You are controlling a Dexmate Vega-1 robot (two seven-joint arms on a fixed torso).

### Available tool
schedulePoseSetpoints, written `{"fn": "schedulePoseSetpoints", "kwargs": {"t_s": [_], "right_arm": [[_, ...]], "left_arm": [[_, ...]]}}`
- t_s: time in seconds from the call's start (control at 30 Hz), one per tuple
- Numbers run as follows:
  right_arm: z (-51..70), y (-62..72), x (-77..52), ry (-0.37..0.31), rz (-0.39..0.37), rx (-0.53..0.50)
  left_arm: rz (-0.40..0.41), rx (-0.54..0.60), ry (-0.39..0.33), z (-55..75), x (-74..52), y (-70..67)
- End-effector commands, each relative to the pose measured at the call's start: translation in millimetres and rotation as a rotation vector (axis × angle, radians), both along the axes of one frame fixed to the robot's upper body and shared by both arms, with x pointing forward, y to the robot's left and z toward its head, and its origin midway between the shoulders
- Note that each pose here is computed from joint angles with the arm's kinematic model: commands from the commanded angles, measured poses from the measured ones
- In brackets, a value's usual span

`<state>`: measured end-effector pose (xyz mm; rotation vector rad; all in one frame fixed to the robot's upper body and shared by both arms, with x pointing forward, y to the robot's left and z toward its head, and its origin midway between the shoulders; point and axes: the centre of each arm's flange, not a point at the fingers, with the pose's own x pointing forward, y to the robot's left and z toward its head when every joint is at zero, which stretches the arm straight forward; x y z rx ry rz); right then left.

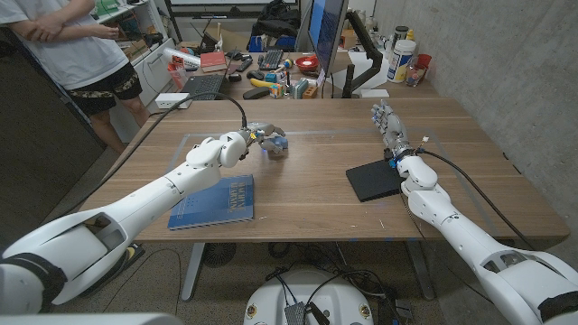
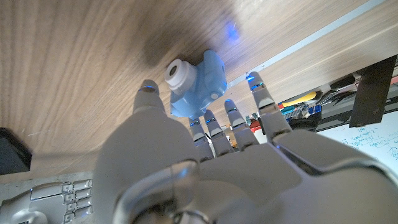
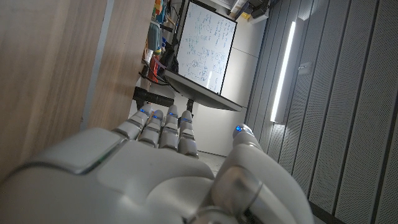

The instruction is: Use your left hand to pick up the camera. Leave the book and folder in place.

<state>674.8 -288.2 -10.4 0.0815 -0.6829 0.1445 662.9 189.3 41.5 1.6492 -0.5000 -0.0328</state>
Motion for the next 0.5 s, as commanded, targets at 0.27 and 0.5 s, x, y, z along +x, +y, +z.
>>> {"fn": "schedulePoseSetpoints", "kwargs": {"t_s": [0.27,0.5], "right_arm": [[-2.5,-0.7,2.6,0.007,0.007,0.0],[-2.5,0.5,4.9,0.009,0.008,-0.002]], "left_arm": [[-0.019,-0.036,-0.016,-4.9,-0.3,0.4],[-0.016,-0.043,-0.023,-5.6,0.4,1.4]]}}
